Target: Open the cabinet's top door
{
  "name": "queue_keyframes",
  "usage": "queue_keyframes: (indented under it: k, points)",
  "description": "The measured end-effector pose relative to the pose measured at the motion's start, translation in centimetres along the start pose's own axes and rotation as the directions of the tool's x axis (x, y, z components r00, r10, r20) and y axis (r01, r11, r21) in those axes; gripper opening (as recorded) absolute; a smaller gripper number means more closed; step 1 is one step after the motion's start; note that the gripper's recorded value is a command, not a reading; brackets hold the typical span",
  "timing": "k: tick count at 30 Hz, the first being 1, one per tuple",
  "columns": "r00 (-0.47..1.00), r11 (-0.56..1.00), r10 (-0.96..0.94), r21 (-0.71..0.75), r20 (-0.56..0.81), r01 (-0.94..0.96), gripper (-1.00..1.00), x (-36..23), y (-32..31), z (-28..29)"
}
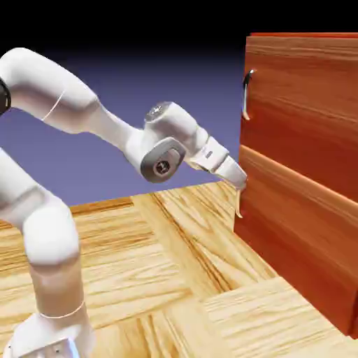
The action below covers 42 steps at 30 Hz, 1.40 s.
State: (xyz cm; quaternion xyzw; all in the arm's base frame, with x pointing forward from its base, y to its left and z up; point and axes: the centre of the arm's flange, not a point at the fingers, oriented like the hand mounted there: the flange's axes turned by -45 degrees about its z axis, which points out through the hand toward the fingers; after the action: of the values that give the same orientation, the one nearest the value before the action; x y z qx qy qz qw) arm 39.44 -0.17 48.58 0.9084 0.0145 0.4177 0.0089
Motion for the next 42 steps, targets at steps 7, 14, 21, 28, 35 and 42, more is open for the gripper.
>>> queue_keyframes:
  k: [7, 14, 21, 28, 35, 42]
  points:
    - [0.986, 0.999, 0.034, -0.034, -0.165, -0.04, 0.0, 5.4, 1.1, -4.1]
    - [0.947, 0.996, 0.046, -0.06, -0.317, -0.068, 0.0, 9.5, 1.0, -8.1]
    - [0.893, 0.993, 0.041, -0.079, -0.448, -0.085, 0.0, 12.5, -0.4, -11.5]
    - [0.834, 0.992, 0.027, -0.091, -0.551, -0.092, 0.0, 14.5, -3.0, -13.5]
    - [0.78, 0.991, 0.01, -0.096, -0.625, -0.09, 0.0, 15.7, -6.5, -13.9]
    - [0.741, 0.992, -0.002, -0.093, -0.672, -0.082, 0.0, 16.2, -10.7, -12.4]
